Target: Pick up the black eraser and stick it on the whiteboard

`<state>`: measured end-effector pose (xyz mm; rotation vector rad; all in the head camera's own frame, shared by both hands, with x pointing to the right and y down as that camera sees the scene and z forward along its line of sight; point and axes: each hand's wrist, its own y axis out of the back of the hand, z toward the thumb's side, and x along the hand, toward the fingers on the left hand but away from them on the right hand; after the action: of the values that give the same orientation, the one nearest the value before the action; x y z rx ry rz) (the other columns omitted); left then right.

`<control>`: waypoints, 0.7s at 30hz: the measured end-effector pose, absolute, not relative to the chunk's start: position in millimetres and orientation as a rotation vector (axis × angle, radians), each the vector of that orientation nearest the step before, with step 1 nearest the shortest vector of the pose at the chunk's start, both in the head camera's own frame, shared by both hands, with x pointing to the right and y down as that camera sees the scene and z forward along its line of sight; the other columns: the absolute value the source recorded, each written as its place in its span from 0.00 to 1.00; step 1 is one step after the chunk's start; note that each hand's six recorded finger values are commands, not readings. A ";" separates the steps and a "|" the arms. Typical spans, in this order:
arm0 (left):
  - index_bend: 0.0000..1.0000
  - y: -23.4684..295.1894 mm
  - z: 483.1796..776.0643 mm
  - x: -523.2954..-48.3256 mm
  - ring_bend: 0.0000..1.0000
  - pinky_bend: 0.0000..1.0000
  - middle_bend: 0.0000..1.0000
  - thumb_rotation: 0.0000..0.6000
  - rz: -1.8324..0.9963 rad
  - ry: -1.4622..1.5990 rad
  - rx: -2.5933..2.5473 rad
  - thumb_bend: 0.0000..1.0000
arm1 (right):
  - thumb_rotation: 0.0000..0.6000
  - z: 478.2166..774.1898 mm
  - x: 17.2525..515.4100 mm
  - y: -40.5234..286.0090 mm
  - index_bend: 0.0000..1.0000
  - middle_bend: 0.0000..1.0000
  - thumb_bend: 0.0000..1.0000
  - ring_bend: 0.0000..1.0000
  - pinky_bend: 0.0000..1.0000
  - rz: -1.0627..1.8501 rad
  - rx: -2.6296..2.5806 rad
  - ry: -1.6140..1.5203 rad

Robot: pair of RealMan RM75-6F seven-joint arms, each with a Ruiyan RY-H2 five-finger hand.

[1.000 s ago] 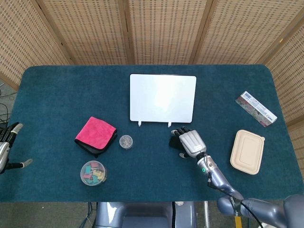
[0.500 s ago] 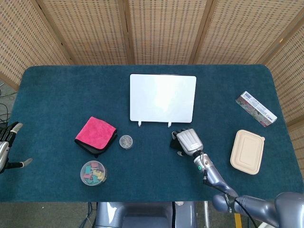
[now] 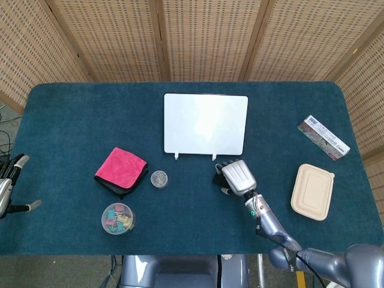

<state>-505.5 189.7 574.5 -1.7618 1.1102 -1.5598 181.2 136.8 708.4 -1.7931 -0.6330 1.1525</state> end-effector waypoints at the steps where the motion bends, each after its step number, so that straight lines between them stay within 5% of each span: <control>1: 0.00 189.5 574.5 -505.7 0.00 0.00 0.00 1.00 -1.560 1.111 -1.762 0.00 | 1.00 702.9 179.7 134.5 0.47 0.57 0.31 0.55 0.56 1.123 -1.780 -0.643; 8: 0.00 189.2 576.2 -505.2 0.00 0.00 0.00 1.00 -1.565 1.106 -1.764 0.00 | 1.00 675.5 168.1 102.4 0.50 0.59 0.31 0.57 0.56 0.930 -1.674 -0.704; 21: 0.00 187.7 582.7 -506.1 0.00 0.00 0.00 1.00 -1.594 1.097 -1.766 0.00 | 1.00 672.8 150.7 12.2 0.50 0.59 0.31 0.57 0.56 0.815 -1.387 -0.638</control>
<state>-506.1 187.7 582.7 -1.7661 1.0969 -1.5941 150.7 12.2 672.8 -1.3868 -0.6384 0.8149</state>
